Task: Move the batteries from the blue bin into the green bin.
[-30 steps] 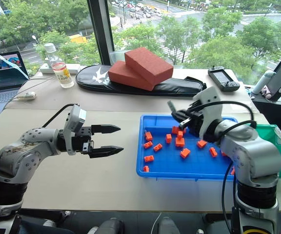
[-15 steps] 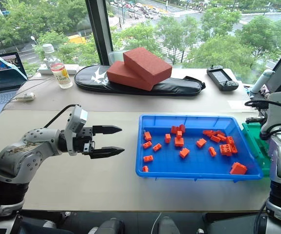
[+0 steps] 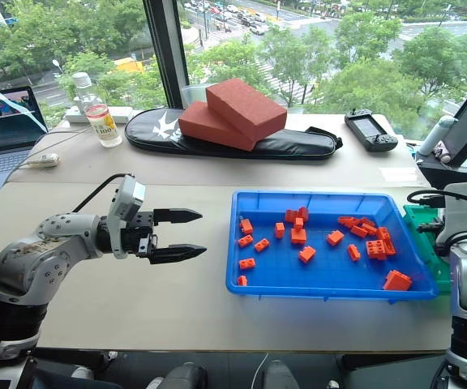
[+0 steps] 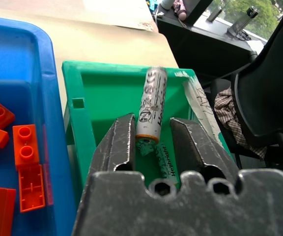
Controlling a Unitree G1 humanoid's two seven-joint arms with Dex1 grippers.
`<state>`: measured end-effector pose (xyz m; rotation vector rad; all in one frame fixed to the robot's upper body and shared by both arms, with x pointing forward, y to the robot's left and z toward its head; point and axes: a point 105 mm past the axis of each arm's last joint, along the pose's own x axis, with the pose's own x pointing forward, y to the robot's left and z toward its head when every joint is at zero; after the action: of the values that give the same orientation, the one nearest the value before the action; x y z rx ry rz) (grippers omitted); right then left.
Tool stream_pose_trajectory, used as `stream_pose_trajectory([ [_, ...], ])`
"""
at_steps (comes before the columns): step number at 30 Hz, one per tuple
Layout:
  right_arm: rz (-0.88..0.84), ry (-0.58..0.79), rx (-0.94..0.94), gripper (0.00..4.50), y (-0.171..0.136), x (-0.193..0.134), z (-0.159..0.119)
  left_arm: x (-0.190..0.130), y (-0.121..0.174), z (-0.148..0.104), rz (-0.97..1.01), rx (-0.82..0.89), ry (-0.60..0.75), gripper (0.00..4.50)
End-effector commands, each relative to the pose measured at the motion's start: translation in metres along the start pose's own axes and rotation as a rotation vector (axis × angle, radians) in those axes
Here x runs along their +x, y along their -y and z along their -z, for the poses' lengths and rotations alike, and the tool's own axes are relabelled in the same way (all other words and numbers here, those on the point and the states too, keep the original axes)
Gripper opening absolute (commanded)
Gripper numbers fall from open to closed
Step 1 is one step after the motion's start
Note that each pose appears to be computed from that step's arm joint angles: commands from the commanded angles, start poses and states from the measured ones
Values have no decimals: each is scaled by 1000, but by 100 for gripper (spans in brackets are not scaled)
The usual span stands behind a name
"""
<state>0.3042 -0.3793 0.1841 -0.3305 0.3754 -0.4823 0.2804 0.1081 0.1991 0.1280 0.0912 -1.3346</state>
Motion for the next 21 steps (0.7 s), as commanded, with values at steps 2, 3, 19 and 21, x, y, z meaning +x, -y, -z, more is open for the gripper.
stream_pose_trajectory([
  [2,-3,211,92,348,12,-16,-53,-1,2,-10,13,47,7,450],
  [3,-57,281,108,348,5,-22,-68,-1,2,-10,14,47,9,450],
  [19,-1127,332,-381,348,-109,-128,-26,-2,-9,-24,-11,92,52,450],
  [21,-1128,358,-373,348,-108,-127,-25,-2,-10,-22,-4,87,51,450],
])
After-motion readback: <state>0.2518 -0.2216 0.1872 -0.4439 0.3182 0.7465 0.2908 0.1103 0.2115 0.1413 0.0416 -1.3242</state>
